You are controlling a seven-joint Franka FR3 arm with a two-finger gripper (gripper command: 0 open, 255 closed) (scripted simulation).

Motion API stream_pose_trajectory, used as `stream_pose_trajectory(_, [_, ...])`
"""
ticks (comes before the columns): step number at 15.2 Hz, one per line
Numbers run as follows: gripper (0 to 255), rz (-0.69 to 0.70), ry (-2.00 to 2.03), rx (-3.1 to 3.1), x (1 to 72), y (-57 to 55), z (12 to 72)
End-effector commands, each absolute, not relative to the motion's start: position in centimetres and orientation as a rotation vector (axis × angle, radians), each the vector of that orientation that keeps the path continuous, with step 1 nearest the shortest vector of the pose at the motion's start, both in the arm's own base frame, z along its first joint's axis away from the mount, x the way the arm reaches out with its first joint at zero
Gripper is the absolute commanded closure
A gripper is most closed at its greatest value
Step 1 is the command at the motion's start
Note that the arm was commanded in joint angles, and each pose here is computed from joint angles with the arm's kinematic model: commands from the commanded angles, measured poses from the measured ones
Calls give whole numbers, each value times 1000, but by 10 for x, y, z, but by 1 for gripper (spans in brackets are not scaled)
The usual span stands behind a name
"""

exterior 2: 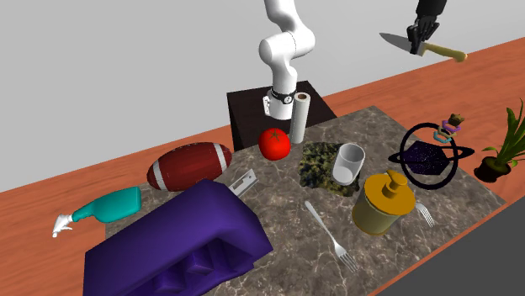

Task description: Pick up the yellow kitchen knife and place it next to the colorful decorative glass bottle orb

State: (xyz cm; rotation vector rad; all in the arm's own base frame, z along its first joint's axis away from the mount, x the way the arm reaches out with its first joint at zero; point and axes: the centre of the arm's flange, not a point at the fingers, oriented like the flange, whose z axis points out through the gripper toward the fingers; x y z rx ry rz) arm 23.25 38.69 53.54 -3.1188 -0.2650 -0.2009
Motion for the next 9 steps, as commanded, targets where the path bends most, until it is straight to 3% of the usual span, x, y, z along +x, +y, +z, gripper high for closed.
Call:
stream_pose_trajectory(1, [255, -201, -264, -3118, 231, 391, 525])
stream_pose_trajectory(9, [255, -201, -264, -3118, 231, 391, 483])
